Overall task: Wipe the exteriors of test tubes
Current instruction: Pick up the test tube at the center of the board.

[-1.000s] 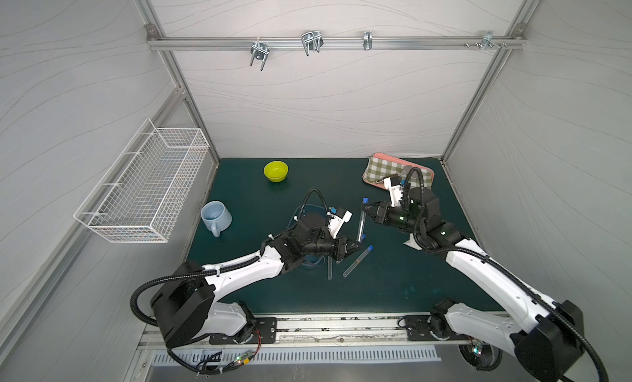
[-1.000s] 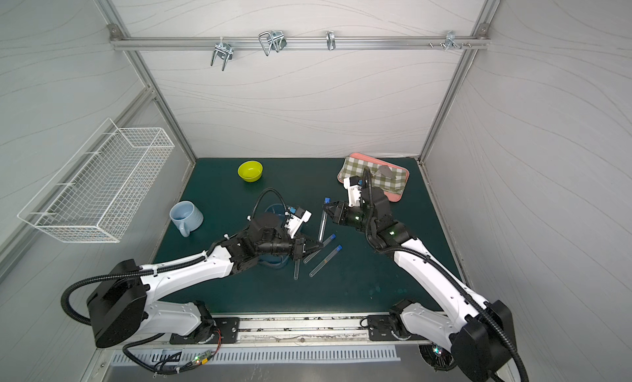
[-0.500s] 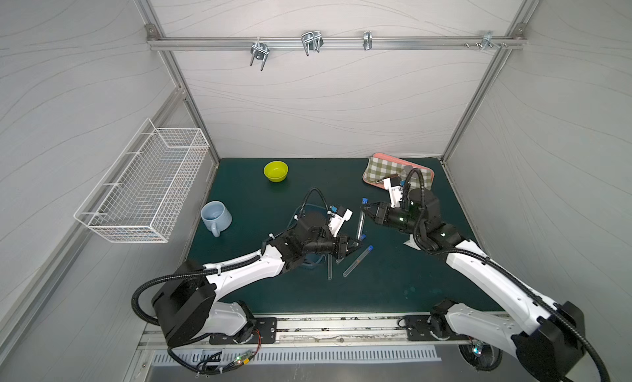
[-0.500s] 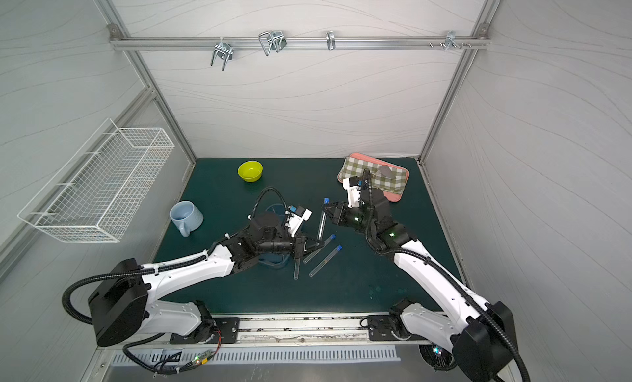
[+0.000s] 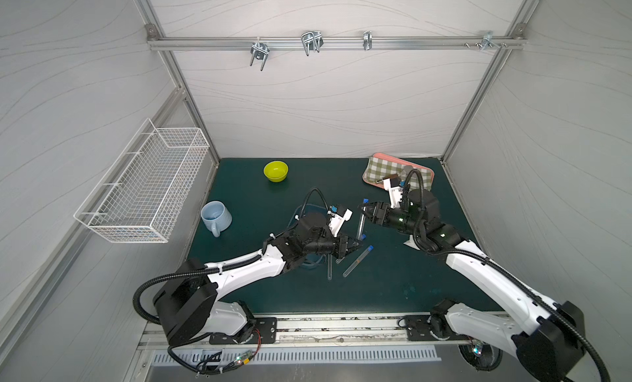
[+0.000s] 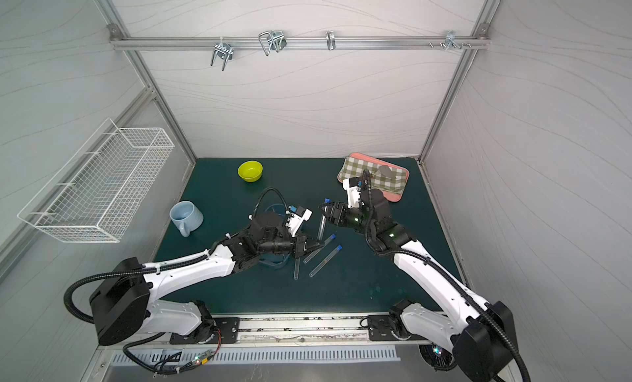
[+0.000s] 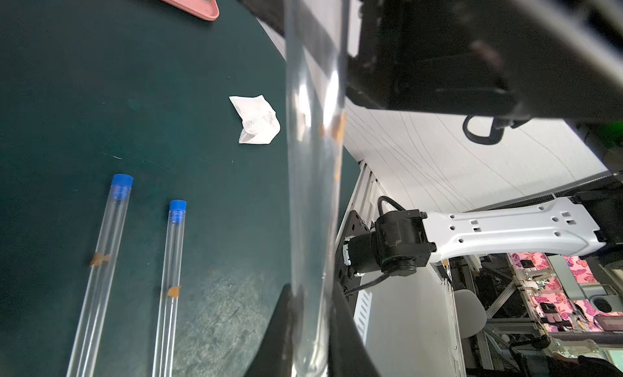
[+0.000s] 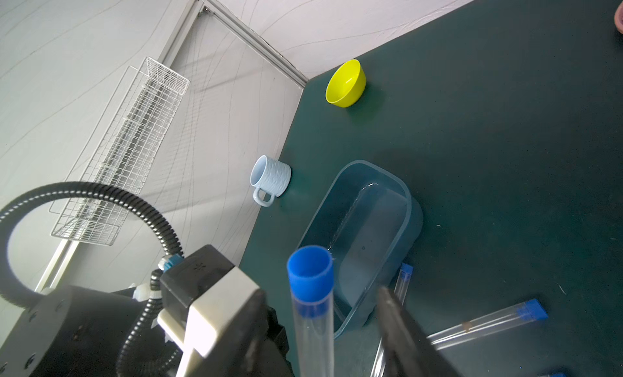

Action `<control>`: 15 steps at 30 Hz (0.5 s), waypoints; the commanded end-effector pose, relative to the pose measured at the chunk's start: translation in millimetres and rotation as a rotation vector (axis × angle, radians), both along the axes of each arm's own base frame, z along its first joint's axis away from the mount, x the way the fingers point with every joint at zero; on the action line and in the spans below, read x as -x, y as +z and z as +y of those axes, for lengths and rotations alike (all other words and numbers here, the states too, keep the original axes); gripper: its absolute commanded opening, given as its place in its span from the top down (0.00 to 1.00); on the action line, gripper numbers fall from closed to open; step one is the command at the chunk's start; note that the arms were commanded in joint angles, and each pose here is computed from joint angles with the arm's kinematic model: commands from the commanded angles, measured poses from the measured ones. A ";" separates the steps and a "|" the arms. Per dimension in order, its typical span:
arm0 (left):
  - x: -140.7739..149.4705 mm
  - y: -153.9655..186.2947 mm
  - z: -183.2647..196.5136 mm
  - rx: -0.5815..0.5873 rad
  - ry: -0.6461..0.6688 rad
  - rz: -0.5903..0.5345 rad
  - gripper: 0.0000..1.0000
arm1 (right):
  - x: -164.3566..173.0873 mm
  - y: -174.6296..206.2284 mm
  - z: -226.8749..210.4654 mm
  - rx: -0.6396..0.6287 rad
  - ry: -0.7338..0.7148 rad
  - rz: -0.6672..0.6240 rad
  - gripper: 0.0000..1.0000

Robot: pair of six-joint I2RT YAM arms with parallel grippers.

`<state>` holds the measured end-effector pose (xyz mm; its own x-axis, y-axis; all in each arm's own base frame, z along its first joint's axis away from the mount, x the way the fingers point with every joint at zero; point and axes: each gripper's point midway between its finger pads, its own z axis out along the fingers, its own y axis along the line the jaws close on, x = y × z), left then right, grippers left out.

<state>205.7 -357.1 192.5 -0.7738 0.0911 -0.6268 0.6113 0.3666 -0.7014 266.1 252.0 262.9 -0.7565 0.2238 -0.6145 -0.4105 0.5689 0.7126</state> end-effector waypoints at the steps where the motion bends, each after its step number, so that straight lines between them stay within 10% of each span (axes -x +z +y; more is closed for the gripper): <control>1: -5.1 20.4 -2.4 0.032 0.016 -0.057 0.92 | -3.3 9.2 -15.5 0.075 -0.059 -0.031 0.21; 9: -1.5 14.2 14.1 -0.003 0.058 -0.079 0.92 | -26.9 10.1 -98.8 0.117 -0.269 0.033 0.20; 15: -0.7 14.1 17.2 -0.006 0.065 -0.078 0.92 | -32.8 -71.0 -162.1 0.354 -0.396 0.290 0.28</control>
